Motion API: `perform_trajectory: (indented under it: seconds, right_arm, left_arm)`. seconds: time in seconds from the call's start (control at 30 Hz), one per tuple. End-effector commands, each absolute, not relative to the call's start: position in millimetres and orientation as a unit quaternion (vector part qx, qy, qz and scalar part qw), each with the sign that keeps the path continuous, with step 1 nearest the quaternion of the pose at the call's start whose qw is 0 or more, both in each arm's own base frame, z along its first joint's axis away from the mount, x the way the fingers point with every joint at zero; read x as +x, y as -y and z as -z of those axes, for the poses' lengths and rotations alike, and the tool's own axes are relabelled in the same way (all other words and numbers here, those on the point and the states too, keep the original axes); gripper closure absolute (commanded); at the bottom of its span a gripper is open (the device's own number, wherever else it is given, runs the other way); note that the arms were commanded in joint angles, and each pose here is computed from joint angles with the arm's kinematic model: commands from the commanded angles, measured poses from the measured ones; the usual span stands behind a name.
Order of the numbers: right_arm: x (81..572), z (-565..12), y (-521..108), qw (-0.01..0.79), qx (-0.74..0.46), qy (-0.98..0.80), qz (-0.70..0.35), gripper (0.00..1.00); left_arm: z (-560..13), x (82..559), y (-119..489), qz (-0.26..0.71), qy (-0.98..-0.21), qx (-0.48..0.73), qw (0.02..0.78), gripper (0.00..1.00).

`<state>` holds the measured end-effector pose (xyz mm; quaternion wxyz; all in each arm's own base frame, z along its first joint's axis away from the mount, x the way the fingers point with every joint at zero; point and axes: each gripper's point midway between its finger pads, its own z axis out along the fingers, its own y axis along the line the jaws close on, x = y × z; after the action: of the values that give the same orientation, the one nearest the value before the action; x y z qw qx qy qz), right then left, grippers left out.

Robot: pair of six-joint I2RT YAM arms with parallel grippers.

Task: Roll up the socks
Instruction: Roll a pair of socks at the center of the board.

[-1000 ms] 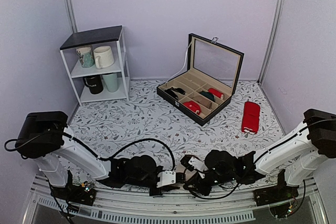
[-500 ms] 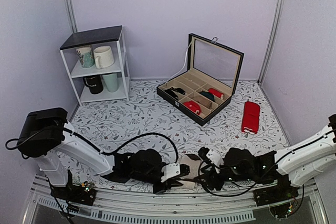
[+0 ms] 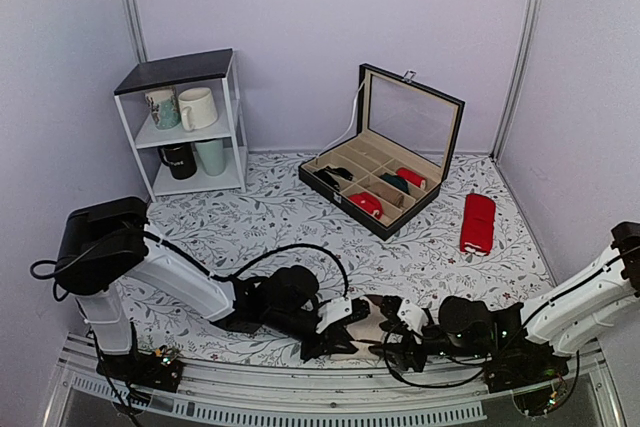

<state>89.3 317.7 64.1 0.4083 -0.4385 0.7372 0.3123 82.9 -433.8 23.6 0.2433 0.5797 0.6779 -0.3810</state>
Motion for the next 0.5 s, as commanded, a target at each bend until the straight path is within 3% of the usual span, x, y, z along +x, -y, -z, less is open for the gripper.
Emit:
perform_trajectory:
  seconds: [0.0,0.37,0.47]
  right_arm:
    - [89.4,-72.0,-337.4,0.419,-0.439,-0.724,-0.328,0.44]
    - [76.3,-43.7,-340.2,0.360,-0.437,-0.749,-0.344,0.45]
    - [71.9,-39.1,-341.1,0.346,-0.436,-0.753,-0.351,0.52]
  left_arm:
    - [56.1,60.9,372.5,0.304,-0.747,0.582,0.100,1.00]
    - [54.6,60.8,373.9,0.310,-0.744,0.584,0.102,1.00]
    - [54.0,60.8,375.0,0.312,-0.742,0.585,0.104,1.00]
